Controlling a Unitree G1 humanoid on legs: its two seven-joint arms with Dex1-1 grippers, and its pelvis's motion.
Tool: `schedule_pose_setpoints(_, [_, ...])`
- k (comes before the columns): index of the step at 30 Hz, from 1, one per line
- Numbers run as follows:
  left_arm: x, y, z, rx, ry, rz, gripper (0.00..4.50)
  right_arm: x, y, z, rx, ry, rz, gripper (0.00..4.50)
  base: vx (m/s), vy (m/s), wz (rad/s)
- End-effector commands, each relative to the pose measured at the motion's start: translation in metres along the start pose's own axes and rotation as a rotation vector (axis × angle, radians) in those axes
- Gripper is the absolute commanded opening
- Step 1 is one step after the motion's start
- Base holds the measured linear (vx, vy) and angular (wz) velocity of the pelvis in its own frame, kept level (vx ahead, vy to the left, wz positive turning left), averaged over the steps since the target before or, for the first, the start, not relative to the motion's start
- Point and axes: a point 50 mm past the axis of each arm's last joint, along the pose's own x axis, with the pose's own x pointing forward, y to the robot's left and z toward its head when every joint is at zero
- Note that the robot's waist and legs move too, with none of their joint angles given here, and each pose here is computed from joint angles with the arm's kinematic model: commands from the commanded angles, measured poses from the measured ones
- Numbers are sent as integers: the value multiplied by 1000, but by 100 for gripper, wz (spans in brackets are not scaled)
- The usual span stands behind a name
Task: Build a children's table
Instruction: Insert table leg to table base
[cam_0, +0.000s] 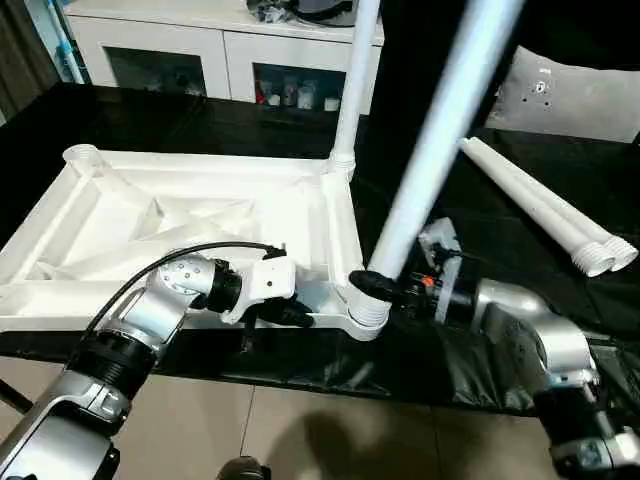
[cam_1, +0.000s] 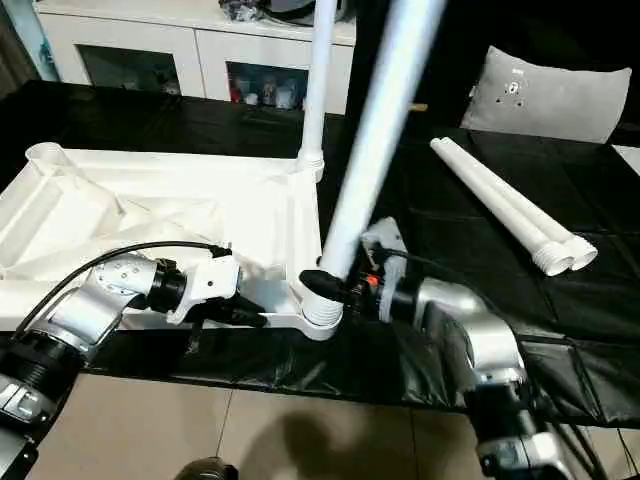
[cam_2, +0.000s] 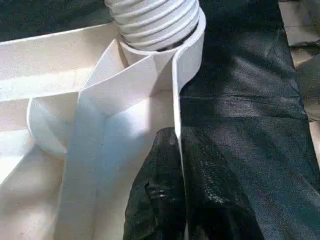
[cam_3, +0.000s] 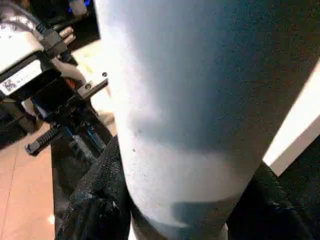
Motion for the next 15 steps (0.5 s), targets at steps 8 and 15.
schedule_pose_setpoints(8, [-4, 4, 3, -5, -23, 101, 0, -16, 2, -35, -148, 198, -99, 191, 0, 0, 0])
schedule_pose_setpoints(15, [-1, -2, 2, 1, -18, 93, 0, -12, 5, -43, -235, 311, -35, 191, 0, 0, 0])
